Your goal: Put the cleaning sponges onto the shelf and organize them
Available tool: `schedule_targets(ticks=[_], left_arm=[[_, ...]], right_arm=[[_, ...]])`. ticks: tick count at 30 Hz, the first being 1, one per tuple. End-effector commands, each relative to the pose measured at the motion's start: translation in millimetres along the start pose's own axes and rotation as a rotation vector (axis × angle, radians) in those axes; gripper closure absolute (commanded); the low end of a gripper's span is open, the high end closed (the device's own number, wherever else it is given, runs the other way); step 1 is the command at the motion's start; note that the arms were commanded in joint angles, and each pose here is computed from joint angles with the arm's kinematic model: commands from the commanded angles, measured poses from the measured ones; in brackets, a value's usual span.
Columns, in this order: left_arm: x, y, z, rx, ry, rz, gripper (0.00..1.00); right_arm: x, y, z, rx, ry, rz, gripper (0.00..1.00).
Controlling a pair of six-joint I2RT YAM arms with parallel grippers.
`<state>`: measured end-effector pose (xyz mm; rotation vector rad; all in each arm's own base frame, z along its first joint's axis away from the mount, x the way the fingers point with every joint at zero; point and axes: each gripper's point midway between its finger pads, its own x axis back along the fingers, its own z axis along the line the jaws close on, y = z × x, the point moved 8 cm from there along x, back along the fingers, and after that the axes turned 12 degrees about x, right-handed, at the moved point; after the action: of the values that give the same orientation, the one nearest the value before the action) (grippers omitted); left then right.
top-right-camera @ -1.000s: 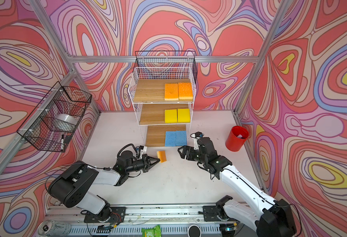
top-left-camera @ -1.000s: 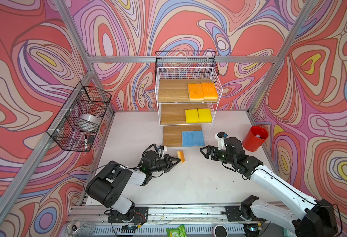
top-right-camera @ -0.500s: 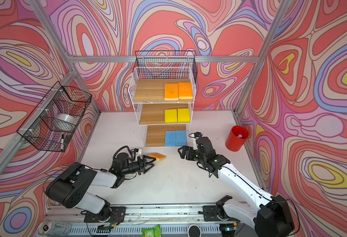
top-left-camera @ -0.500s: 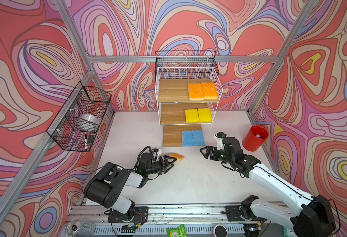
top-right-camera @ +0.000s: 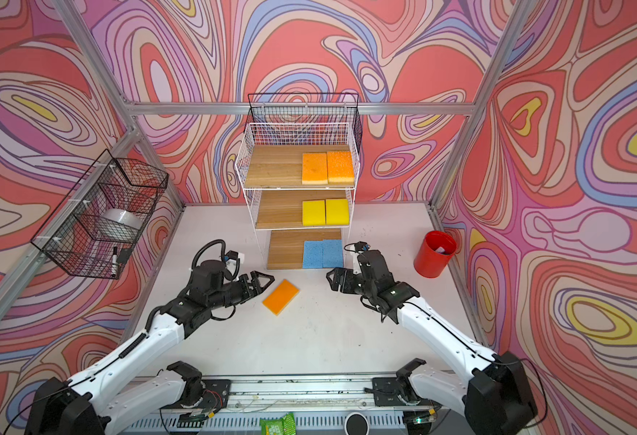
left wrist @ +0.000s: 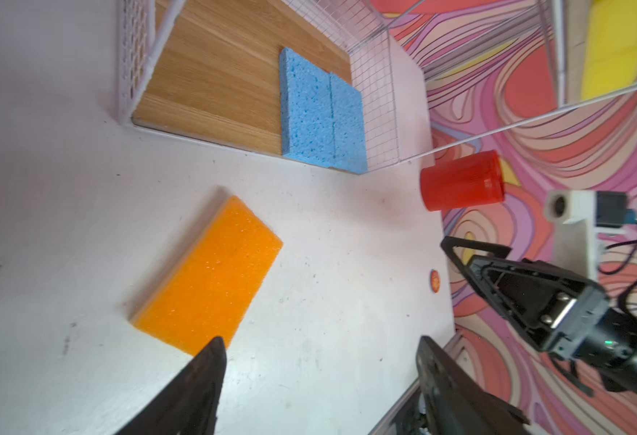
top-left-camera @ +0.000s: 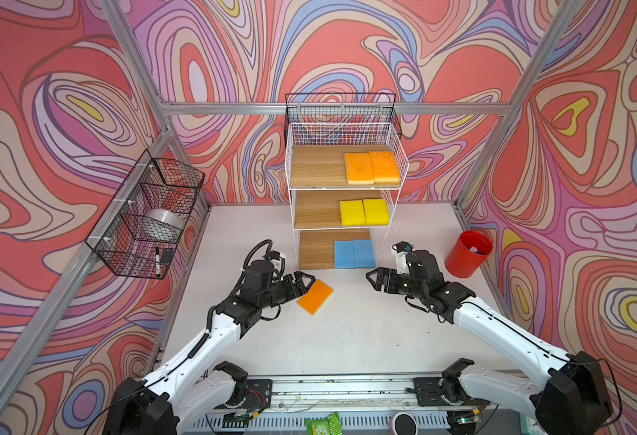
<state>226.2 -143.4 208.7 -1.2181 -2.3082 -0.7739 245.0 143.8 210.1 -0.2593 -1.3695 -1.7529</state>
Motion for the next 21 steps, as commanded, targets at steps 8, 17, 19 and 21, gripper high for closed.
schedule_targets(ticks=[8, 17, 19, 21], left_arm=[[-2, -19, 38, -0.218, 0.430, 0.078, 0.14], [-46, -25, 44, -0.332, 0.524, 0.103, 0.11], [-52, -22, 40, -0.361, 0.526, 0.094, 0.10], [-57, -18, 37, -0.383, 0.531, 0.086, 0.09]], right_arm=[[5, 8, -1, 0.045, -0.020, -0.040, 0.05], [6, 6, -1, 0.058, -0.015, -0.047, 0.04], [6, 5, -2, 0.063, -0.016, -0.043, 0.04], [7, 3, -3, 0.070, -0.025, -0.040, 0.04]])
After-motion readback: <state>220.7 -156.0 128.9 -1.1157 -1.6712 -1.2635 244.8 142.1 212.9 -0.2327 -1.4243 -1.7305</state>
